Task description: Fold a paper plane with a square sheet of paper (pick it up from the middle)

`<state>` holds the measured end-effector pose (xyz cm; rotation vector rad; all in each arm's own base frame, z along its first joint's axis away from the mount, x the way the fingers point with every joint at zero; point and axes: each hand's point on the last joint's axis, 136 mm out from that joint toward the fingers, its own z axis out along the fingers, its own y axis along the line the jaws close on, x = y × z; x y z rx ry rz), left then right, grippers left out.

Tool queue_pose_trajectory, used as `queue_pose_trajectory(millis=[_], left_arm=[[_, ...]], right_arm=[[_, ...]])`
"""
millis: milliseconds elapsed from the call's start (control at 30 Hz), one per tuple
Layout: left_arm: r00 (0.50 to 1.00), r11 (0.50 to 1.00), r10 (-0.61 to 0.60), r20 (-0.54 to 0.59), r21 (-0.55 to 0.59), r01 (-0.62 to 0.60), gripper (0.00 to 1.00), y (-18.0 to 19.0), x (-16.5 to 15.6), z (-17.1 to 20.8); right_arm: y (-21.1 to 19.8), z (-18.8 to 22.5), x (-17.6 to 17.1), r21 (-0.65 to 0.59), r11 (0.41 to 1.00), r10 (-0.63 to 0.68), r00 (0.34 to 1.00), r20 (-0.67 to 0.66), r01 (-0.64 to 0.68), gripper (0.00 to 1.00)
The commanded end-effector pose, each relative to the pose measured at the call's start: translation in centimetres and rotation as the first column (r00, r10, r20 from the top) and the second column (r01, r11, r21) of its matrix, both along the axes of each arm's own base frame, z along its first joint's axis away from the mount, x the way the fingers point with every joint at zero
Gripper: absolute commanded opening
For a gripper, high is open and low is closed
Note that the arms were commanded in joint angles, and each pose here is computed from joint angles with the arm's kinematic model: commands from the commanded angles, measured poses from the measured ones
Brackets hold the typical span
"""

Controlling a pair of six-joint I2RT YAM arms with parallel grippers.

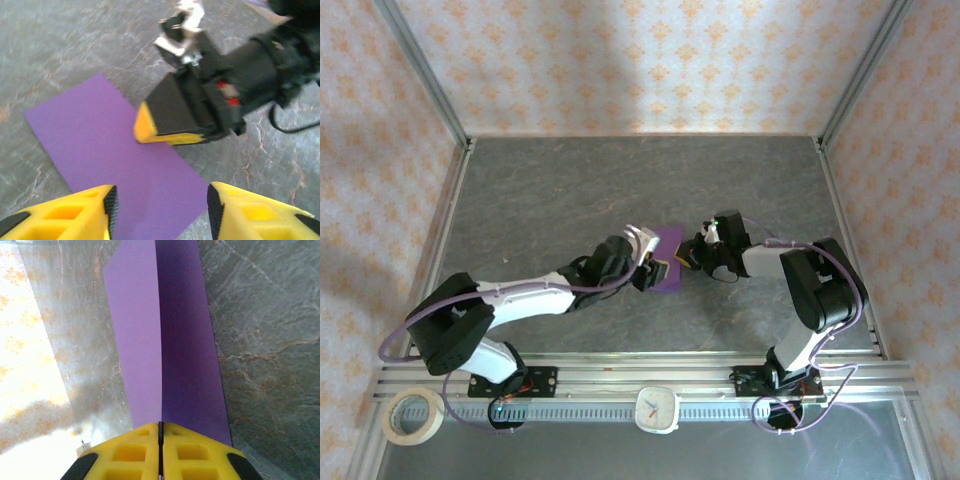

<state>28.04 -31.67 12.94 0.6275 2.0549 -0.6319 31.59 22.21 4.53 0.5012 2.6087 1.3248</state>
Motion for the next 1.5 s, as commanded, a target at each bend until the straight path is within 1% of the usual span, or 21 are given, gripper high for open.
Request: queue_pose_trajectory(millis=[0, 100, 133, 367, 433, 600, 700, 867, 967, 1067, 1167, 1267, 1333, 1367, 1467], left_arm=[[0.984, 0.977, 0.021, 0.177, 0.205, -0.058, 0.55, 0.7, -0.6, -0.6], [0.959, 0.944, -0.019, 0.281, 0.322, -0.075, 0.62, -0.5, -2.4, -1.4], [0.953, 0.933, -0.032, 0.301, 0.351, -0.08, 0.64, -0.9, -2.8, -1.7], [0.938, 0.875, -0.104, 0.331, 0.478, -0.071, 0.67, -3.0, -3.1, -3.8], [0.933, 0.85, -0.116, 0.341, 0.52, -0.084, 0.67, -3.2, -2.8, -4.6], [0.917, 0.801, -0.114, 0.382, 0.582, -0.143, 0.69, -3.3, -1.8, -5.3], [0.91, 0.781, -0.112, 0.4, 0.601, -0.168, 0.7, -3.4, -1.3, -5.5], [0.904, 0.751, -0.118, 0.411, 0.632, -0.189, 0.66, -3.2, -0.9, -6.1], [0.903, 0.744, -0.12, 0.413, 0.64, -0.194, 0.59, -3.0, -0.9, -6.3], [0.902, 0.744, -0.12, 0.416, 0.639, -0.196, 0.48, -2.9, -0.9, -6.3], [0.898, 0.742, -0.117, 0.423, 0.638, -0.204, 0.42, -2.9, -0.7, -6.3], [0.895, 0.741, -0.116, 0.431, 0.637, -0.211, 0.32, -3.0, -0.6, -6.0], [0.895, 0.747, -0.115, 0.431, 0.632, -0.208, 0.23, -3.0, -0.6, -5.9], [0.896, 0.749, -0.115, 0.429, 0.629, -0.205, 0.19, -3.0, -0.7, -6.0], [0.9, 0.759, -0.12, 0.418, 0.623, -0.189, 0.07, -3.1, -0.9, -6.0]], right_arm=[[0.4, 0.5, 0.3, 0.012, 1.0, 0.022, 1.0, 0.014, -0.022, 0.09], [0.4, 0.6, 0.4, 0.015, 1.0, 0.023, 1.0, 0.01, -0.023, 0.09], [0.4, 0.5, 0.4, 0.014, 1.0, 0.02, 1.0, 0.008, -0.02, 0.09], [0.3, 0.5, 0.4, 0.01, 1.0, 0.019, 1.0, 0.005, -0.019, 0.09], [0.2, 0.2, 0.3, -0.002, 1.0, 0.016, 1.0, -0.004, -0.016, 0.09], [0.2, 0.4, 0.3, -0.001, 1.0, 0.016, 1.0, -0.002, -0.016, 0.09], [0.2, 0.6, 0.4, -0.001, 1.0, 0.016, 1.0, 0.001, -0.016, 0.09], [0.2, 0.7, 0.4, 0.001, 1.0, 0.015, 1.0, 0.001, -0.015, 0.1], [0.3, 0.7, 0.4, 0.001, 1.0, 0.016, 1.0, -0.001, -0.016, 0.1], [0.3, 0.8, 0.4, 0.003, 1.0, 0.016, 1.0, 0.0, -0.016, 0.1], [0.2, 0.9, 0.4, 0.003, 1.0, 0.013, 1.0, 0.001, -0.013, 0.11], [0.2, 0.9, 0.4, 0.003, 1.0, 0.012, 1.0, 0.001, -0.012, 0.11], [0.1, 0.9, 0.4, 0.001, 1.0, 0.008, 1.0, -0.001, -0.008, 0.13], [0.2, 0.9, 0.4, 0.001, 1.0, 0.008, 1.0, 0.001, -0.008, 0.14], [0.0, 0.9, 0.4, -0.008, 1.0, 0.0, 1.0, 0.004, 0.0, 0.21]])
